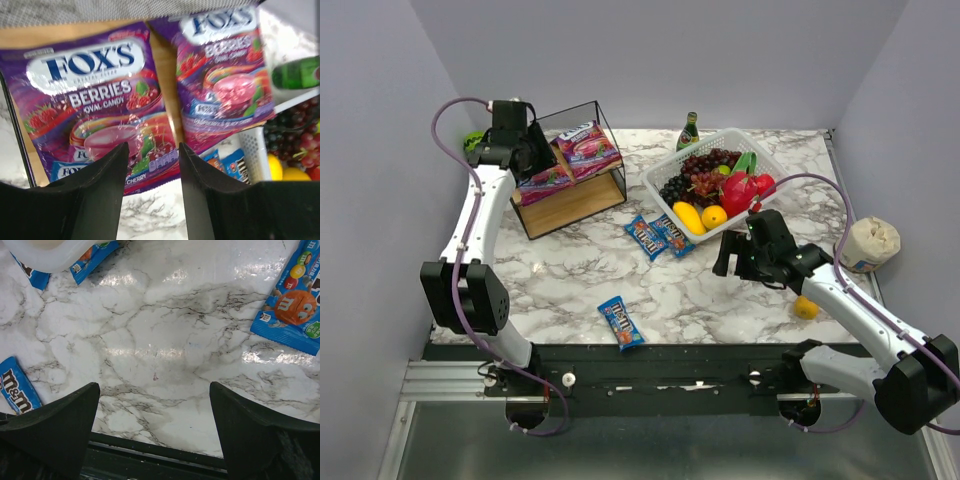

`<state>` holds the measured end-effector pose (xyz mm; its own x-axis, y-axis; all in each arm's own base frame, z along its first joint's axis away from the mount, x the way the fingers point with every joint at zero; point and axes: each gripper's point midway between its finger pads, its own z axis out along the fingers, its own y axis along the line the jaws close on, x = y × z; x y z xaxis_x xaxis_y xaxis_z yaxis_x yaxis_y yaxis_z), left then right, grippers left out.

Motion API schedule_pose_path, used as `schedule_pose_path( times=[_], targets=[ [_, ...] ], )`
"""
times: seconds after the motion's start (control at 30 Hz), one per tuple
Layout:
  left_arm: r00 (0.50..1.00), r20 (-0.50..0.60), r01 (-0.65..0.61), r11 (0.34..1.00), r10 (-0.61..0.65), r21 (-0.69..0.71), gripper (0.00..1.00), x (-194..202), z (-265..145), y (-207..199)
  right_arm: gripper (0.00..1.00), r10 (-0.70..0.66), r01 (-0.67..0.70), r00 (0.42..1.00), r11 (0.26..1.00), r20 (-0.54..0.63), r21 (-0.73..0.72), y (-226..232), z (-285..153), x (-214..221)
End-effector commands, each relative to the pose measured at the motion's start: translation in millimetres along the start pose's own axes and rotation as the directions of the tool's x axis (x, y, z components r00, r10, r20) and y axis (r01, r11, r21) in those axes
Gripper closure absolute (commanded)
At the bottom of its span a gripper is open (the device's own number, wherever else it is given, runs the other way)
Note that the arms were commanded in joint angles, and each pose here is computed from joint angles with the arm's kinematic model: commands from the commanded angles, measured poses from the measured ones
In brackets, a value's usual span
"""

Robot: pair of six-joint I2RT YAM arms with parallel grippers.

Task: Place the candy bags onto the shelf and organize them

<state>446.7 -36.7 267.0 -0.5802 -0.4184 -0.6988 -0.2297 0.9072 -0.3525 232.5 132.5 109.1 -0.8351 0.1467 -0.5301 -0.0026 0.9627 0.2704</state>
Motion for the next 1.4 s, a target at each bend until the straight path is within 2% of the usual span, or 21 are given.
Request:
schedule_pose_path(
  times=[0.0, 0.17, 0.4, 0.83, 1.03, 1.17, 1.37],
  targets=[
    [1.0, 0.014, -0.011, 0.994, 0.012, -0.109, 0.46, 13, 8, 21, 0.01, 0.003, -0.003, 1.0, 1.0, -0.001, -0.011, 0, 3, 2],
    [0.996, 0.014, -0.078, 0.971, 0.083, -0.228, 0.45, 23, 16, 37, 0.01, 0.0, 0.0, 1.0, 1.0, 0.003, -0.01, -1, 2, 1],
    [0.993, -0.01, -0.117, 0.941, 0.12, -0.318, 0.45, 27, 30, 54, 0.01, 0.001, -0.001, 1.0, 1.0, 0.008, -0.008, -1, 1, -1],
    [0.982, -0.033, -0.184, 0.93, 0.183, -0.317, 0.46, 18, 59, 51, 0.01, 0.009, -0.01, 1.0, 1.0, 0.008, 0.014, -5, 1, 0],
    [0.984, 0.011, -0.17, 0.953, 0.179, -0.249, 0.46, 6, 45, 35, 0.01, 0.021, -0.022, 1.0, 1.0, 0.012, 0.014, -4, -1, -3],
    [0.978, 0.135, -0.149, 0.984, 0.162, -0.097, 0.36, -23, -2, -9, 0.01, 0.041, -0.042, 0.999, 0.999, 0.022, 0.035, -7, -5, -6],
    [0.964, 0.233, -0.155, 0.982, 0.127, 0.106, 0.23, -45, -59, -52, 0.0, 0.046, -0.048, 0.998, 0.998, 0.043, 0.036, -7, -15, -10]
  ],
)
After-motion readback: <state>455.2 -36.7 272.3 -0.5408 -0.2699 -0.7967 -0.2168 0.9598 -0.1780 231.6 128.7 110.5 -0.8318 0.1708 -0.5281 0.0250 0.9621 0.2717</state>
